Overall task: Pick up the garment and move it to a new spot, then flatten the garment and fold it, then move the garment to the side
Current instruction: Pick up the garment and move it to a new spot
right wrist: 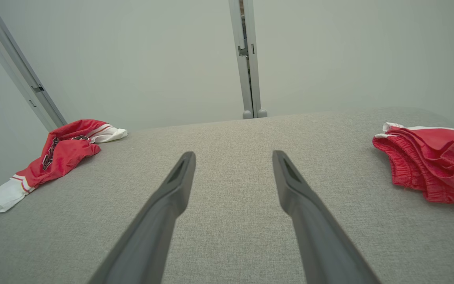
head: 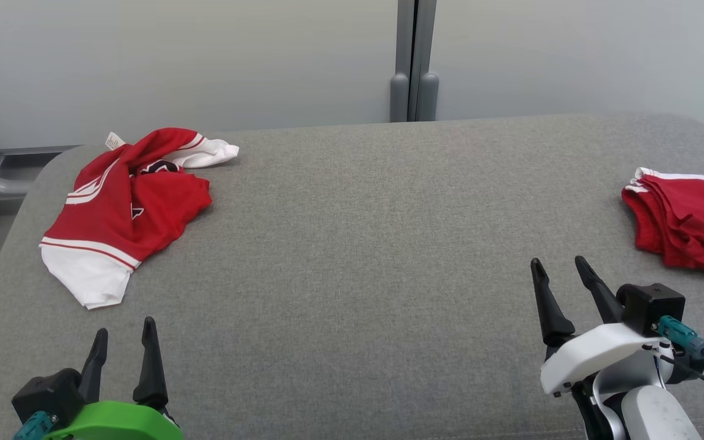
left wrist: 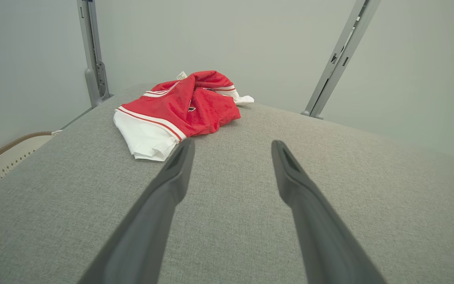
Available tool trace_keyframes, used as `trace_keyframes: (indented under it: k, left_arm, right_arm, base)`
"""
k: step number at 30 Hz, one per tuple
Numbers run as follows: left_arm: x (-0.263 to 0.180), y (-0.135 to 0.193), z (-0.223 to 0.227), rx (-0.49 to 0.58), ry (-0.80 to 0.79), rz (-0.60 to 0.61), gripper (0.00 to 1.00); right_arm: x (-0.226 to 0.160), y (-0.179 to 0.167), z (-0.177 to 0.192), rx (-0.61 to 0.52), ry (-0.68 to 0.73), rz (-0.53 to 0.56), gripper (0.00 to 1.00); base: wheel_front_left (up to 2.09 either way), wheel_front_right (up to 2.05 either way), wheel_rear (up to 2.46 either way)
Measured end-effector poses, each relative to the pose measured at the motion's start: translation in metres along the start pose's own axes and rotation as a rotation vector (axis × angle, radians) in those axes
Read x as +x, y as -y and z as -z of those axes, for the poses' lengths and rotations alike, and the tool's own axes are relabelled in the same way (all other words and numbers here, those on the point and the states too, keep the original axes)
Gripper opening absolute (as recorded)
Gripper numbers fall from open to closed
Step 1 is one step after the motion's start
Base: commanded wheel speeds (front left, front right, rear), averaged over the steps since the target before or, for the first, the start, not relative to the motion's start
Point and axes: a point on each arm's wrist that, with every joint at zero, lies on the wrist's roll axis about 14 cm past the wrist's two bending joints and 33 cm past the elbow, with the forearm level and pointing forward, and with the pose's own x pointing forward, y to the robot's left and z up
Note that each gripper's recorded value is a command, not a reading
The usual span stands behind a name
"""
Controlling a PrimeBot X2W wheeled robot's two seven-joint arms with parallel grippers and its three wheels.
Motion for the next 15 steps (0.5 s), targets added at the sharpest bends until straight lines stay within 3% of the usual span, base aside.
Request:
trace_keyframes:
  k: [15]
  left_arm:
    - [-0.013, -0.015, -0.002, -0.002, 0.007, -0.041, 1.0]
  right_arm:
    - [0.009, -0.022, 0.003, 0.001, -0.009, -0.067, 1.0]
  base:
    - [0.0, 0.0, 0.0]
